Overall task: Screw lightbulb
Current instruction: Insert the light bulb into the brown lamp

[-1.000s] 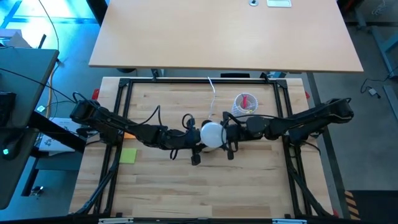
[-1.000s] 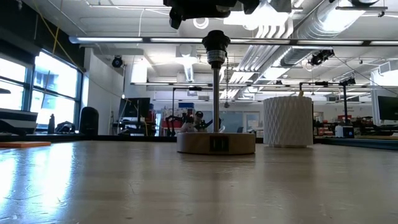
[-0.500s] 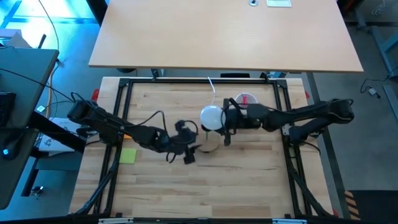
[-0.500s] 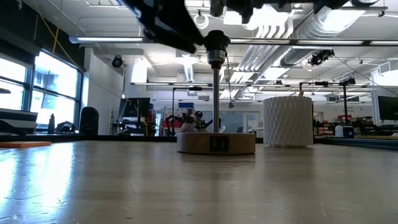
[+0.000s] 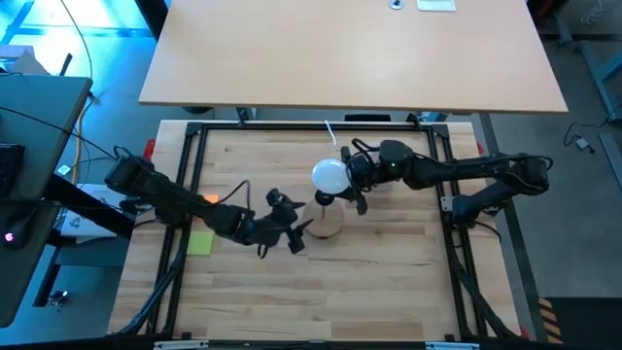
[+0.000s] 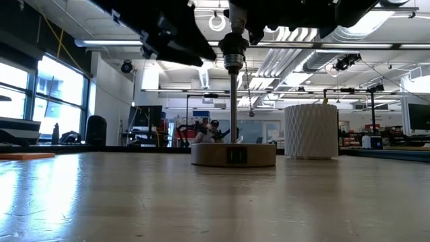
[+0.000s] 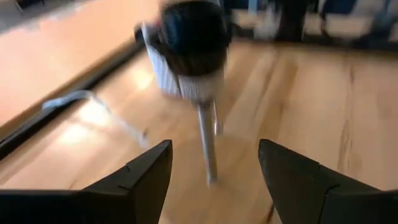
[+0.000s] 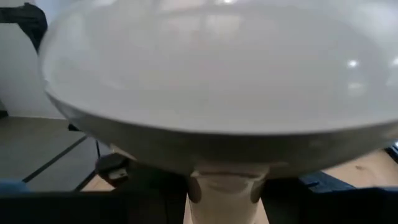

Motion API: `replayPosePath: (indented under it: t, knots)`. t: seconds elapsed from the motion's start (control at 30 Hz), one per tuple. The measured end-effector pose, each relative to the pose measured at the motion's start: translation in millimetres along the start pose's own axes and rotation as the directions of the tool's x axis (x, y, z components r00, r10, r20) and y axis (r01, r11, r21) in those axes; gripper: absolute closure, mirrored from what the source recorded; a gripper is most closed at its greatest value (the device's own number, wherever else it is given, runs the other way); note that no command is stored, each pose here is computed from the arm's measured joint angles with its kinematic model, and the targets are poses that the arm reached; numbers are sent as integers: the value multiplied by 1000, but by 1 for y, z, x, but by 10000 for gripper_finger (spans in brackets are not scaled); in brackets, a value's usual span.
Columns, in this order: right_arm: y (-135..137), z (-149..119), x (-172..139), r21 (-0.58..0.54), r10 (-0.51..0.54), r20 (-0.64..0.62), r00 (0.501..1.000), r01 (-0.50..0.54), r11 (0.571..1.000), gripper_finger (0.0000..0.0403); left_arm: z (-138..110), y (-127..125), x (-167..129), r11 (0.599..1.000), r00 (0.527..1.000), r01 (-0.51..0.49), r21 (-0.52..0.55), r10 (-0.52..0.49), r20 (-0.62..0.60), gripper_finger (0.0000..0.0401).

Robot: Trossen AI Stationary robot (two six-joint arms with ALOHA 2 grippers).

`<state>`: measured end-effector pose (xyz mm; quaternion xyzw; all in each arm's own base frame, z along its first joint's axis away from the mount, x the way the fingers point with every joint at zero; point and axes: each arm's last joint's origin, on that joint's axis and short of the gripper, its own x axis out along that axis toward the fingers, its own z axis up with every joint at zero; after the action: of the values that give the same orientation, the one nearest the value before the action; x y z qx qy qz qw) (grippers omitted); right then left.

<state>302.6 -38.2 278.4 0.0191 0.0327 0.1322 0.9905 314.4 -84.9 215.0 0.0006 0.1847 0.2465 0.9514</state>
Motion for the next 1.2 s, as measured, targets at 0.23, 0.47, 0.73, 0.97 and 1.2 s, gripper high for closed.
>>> replayPosePath:
  t: [0.23, 0.47, 0.73, 0.97, 1.2]
  knots:
    - [-1, -5, 3, 8, 10, -13, 1000, -10, 1000, 254, -19, 11, 31, 999, 973, 1, -45, 10, 230, 169]
    - [-2, -5, 4, 3, 10, -6, 1000, -10, 1000, 254, -20, 10, 62, 997, 963, 3, -73, 17, 270, 170]
    - [-2, -5, 4, 4, -14, -14, 1000, 14, 1000, 254, -9, 7, 66, 997, 957, 15, -69, 6, 291, 247]
    - [7, -6, 8, -15, 18, -16, 1000, -18, 1000, 256, -8, 3, 66, 987, 945, 158, 14, -155, 289, 261]
    - [16, -5, 9, -65, 165, -12, 986, -166, 984, 256, -7, 3, 69, 911, 872, 406, 75, -411, 265, 261]
